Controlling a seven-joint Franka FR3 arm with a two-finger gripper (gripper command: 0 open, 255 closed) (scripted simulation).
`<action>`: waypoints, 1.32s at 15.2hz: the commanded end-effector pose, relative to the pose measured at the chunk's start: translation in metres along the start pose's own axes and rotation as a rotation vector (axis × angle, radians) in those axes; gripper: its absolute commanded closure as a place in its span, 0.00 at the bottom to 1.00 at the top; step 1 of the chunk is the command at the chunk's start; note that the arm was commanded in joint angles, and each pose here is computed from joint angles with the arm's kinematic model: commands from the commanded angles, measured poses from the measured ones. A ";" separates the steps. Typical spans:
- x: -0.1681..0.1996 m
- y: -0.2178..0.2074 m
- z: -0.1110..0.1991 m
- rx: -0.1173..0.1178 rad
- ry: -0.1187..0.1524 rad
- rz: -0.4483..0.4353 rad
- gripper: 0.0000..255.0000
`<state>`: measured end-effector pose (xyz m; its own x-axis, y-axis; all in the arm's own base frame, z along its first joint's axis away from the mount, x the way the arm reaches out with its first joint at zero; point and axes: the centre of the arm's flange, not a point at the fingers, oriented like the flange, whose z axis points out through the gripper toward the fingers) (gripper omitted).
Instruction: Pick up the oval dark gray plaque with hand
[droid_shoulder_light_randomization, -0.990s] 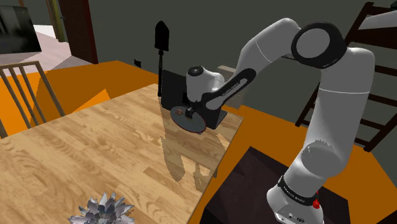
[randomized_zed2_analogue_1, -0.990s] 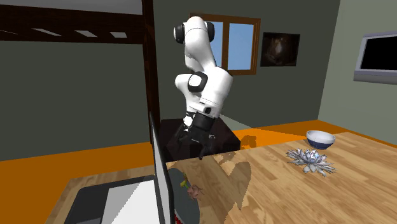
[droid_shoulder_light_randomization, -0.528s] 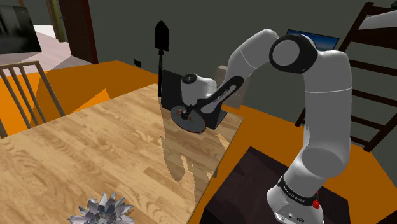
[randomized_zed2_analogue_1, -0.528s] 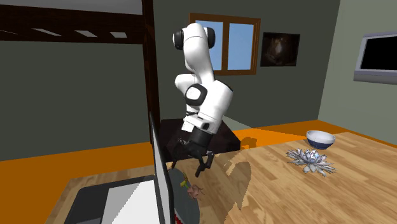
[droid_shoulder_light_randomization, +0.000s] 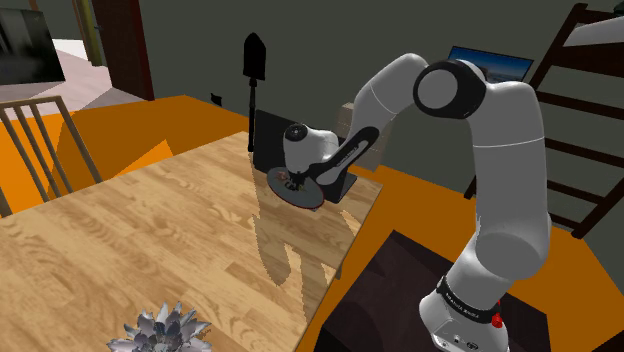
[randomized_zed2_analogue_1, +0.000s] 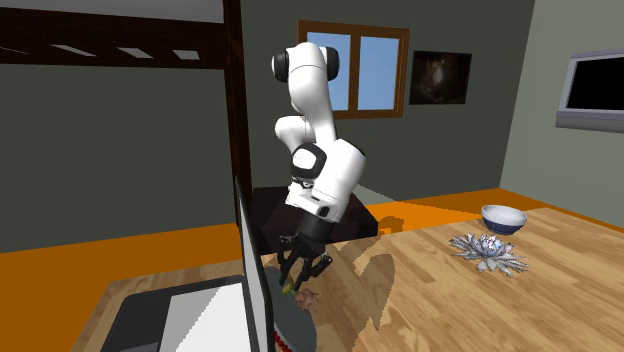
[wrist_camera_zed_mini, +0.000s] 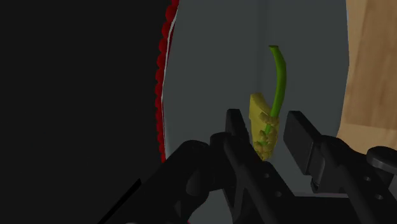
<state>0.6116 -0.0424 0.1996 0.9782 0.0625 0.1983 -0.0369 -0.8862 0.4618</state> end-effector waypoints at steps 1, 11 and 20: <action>0.000 -0.001 0.001 0.000 0.000 0.000 1.00; 0.003 0.007 -0.013 0.000 0.000 0.000 1.00; 0.013 0.029 -0.054 0.000 0.000 0.000 1.00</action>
<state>0.6119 -0.0416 0.2564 0.9784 0.0635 0.1968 -0.0353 -0.8865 0.4613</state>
